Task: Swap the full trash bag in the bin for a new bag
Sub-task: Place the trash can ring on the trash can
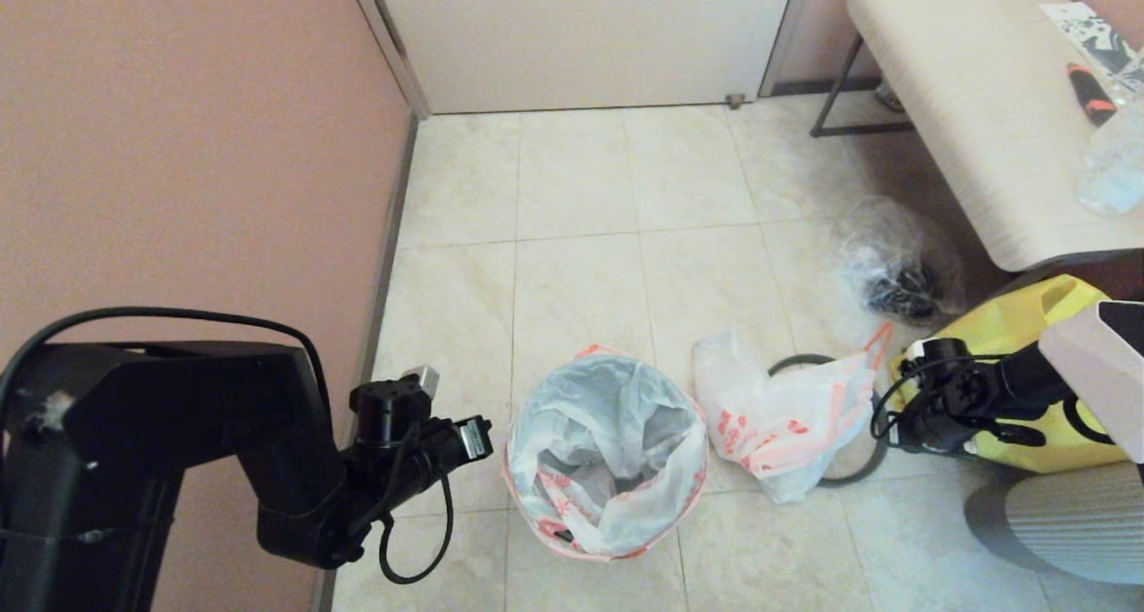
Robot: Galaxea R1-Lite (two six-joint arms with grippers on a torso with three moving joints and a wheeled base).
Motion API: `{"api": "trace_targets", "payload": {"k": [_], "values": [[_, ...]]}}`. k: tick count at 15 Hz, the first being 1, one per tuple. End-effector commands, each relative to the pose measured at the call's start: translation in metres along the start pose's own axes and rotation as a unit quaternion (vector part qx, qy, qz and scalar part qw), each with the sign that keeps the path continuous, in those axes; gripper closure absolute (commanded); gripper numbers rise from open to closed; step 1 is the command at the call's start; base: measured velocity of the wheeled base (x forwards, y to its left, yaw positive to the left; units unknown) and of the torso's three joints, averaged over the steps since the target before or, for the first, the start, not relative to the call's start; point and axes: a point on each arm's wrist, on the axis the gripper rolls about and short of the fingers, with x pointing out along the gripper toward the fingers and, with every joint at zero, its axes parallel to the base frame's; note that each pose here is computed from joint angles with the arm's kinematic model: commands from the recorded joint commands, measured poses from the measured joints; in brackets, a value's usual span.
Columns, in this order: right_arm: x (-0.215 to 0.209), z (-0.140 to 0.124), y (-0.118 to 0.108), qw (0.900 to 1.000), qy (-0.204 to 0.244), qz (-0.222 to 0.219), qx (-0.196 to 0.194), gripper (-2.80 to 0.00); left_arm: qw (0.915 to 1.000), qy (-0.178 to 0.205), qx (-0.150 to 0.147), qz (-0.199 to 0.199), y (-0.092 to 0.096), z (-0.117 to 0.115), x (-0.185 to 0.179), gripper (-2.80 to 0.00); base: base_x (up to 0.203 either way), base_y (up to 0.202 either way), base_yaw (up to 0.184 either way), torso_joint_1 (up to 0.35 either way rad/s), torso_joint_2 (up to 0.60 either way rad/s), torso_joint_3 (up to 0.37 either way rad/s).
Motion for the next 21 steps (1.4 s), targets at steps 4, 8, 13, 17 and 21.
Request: {"api": "trace_targets", "payload": {"k": [4, 8, 13, 17, 21], "values": [[0.075, 0.007, -0.008, 0.999, -0.015, 0.037, 0.015, 0.00, 1.0000, -0.007, -0.001, -0.003, -0.001, 0.002, 0.001, 0.00, 0.000, 0.000, 0.000, 0.000, 0.00, 0.000], [0.099, -0.005, -0.010, 0.997, -0.032, 0.048, -0.057, 0.00, 1.0000, -0.006, 0.000, 0.000, -0.001, 0.001, 0.002, 0.00, 0.000, 0.000, 0.000, 0.000, 0.00, 0.000], [0.092, 0.005, -0.010, 0.995, -0.073, 0.042, -0.052, -2.80, 1.0000, -0.007, 0.002, 0.002, 0.000, -0.001, 0.002, 0.00, 0.000, 0.000, 0.000, 0.000, 0.00, 0.000], [0.106, 0.003, -0.010, 0.991, -0.115, 0.036, -0.053, -2.80, 1.0000, -0.007, 0.002, 0.005, 0.000, -0.002, 0.003, 0.00, 0.000, 0.000, 0.000, 0.000, 0.00, 0.000], [0.119, -0.008, -0.012, 0.990, -0.113, 0.029, -0.081, -2.80, 0.9999, -0.010, 0.002, 0.010, 0.000, -0.001, 0.004, 0.00, 0.000, 0.000, 0.000, 0.000, 0.00, 0.000]]}}
